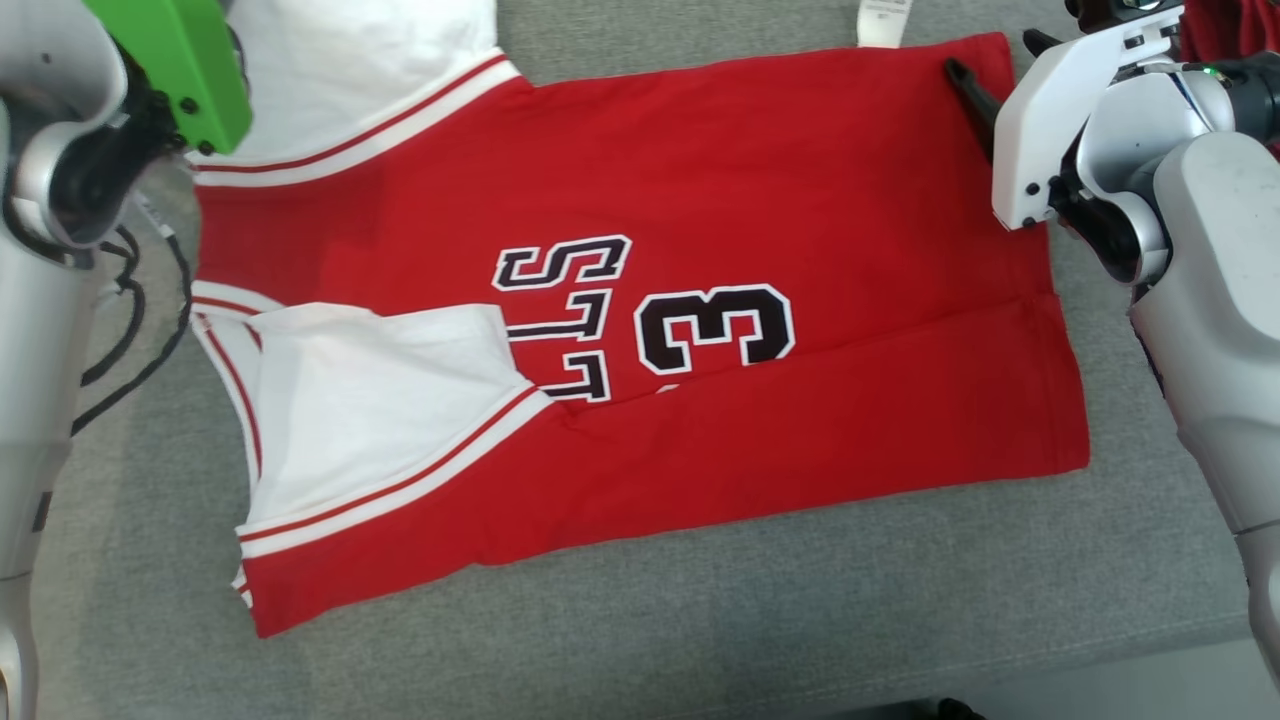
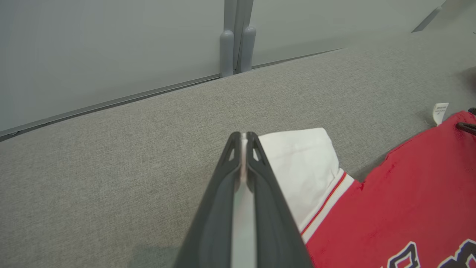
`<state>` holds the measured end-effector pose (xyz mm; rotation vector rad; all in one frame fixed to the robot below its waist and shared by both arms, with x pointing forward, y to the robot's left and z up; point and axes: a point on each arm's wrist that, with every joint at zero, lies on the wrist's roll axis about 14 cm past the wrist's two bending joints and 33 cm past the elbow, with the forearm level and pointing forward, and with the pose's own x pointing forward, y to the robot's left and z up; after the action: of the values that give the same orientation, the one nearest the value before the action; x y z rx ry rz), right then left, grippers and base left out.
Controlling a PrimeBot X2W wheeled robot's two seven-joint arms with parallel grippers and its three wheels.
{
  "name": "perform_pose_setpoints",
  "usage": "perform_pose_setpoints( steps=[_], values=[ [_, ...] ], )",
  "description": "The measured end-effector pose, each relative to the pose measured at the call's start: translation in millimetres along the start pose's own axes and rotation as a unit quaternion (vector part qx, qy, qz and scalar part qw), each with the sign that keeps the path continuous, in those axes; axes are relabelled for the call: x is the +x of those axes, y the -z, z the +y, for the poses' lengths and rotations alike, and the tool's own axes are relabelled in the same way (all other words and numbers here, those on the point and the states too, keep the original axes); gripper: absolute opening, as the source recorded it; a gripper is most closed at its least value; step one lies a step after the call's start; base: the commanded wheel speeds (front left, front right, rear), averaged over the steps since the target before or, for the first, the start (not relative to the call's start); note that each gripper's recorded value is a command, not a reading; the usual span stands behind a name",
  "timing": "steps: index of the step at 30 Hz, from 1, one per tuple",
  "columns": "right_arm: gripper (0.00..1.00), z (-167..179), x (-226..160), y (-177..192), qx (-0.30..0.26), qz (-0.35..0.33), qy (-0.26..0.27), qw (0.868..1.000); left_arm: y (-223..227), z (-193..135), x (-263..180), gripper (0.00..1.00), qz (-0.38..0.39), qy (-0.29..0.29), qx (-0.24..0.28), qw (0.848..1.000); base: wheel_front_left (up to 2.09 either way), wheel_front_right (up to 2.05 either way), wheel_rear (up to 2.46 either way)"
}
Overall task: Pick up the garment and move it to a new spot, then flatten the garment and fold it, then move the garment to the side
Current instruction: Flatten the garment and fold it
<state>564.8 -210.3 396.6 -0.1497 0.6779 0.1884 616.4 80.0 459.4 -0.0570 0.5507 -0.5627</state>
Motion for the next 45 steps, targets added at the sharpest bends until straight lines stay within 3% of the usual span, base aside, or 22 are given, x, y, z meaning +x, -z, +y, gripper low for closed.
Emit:
perform_pose_setpoints(
  steps=[3,5,7,8,9,23,29,45],
  values=[
    [1.00,2.4,5.8,2.6,-0.008,0.023,-0.004,1.000,-5.9,-7.7,-10.1,0.00,-0.012,0.009,0.011,1.000,0.00,0.00,0.00],
    [0.44,4.4,8.0,4.2,-0.010,0.036,-0.007,0.999,-8.5,-11.1,-15.8,0.00,-0.017,0.013,0.013,1.000,0.00,0.00,0.00],
    [0.29,4.9,8.8,5.4,-0.009,0.044,-0.008,0.999,-10.9,-14.8,-20.8,0.00,-0.020,0.018,0.015,1.000,0.00,0.00,0.00],
    [0.11,5.2,8.8,6.0,-0.008,0.047,-0.008,0.999,-12.2,-16.9,-23.3,0.00,-0.023,0.020,0.016,0.999,0.00,0.00,0.00],
    [0.00,5.3,8.6,5.8,-0.007,0.049,-0.008,0.999,-13.5,-18.1,-25.8,0.00,-0.025,0.021,0.018,0.999,0.00,0.00,0.00],
    [0.00,12.9,-11.7,-42.3,-0.043,-0.095,-0.011,0.995,-25.4,-27.4,-63.2,0.00,-0.074,0.031,0.012,0.997,0.00,0.00,0.00],
    [0.00,18.9,-38.8,-30.8,-0.060,-0.149,-0.027,0.987,2.2,-45.9,-92.9,0.00,-0.081,0.052,-0.015,0.995,0.00,0.00,0.00],
    [0.00,27.7,-91.5,3.2,-0.040,-0.182,-0.046,0.981,73.4,-72.3,-161.8,0.00,-0.096,0.029,-0.119,0.988,0.00,0.00,0.00]
  ],
)
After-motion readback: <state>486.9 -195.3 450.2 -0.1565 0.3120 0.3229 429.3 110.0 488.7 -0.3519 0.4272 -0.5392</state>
